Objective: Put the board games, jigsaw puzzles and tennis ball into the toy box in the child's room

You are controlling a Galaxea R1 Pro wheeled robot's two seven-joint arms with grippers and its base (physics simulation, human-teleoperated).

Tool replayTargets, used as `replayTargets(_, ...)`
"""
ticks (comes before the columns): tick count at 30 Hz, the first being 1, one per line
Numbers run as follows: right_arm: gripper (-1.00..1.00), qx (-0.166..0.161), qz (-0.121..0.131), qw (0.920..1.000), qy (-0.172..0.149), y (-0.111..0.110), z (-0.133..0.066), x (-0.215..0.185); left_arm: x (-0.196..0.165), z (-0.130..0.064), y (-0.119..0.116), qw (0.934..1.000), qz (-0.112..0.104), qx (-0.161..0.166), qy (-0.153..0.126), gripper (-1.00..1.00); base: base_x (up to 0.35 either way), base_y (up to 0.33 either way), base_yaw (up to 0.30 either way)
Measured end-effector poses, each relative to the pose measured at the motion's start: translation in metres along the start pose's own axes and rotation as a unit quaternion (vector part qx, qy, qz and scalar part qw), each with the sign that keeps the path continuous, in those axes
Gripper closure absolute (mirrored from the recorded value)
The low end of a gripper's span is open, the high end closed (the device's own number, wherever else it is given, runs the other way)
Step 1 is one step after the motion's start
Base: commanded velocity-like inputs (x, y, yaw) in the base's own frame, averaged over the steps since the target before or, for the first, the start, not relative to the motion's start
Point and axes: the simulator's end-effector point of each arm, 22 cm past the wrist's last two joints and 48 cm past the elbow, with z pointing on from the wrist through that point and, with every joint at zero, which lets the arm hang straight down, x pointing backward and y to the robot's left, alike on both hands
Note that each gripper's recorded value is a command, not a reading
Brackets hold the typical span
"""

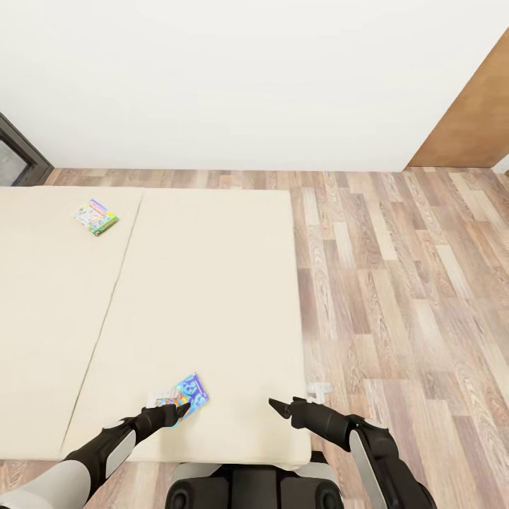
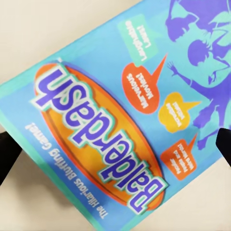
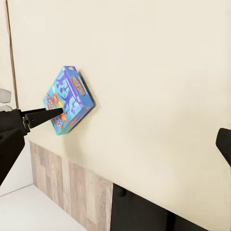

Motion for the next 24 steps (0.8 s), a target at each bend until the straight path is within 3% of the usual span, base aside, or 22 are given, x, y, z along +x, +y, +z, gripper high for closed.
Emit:
replayTargets(6,-1.0,0.0,0.0,1.0,0.0,0.0,0.0,0.0,0.0002,0.0,0.0,1.0,0.0,0.0,0.0,-1.0,0.0,-0.188,0.0)
replayTargets(24,-1.0,0.0,0.0,1.0,0.0,-0.0001,0.0,0.0,-0.0004,0.0,-0.0002,1.0,-0.001,0.0,0.0,-1.0,0.0,-0.074,0.0)
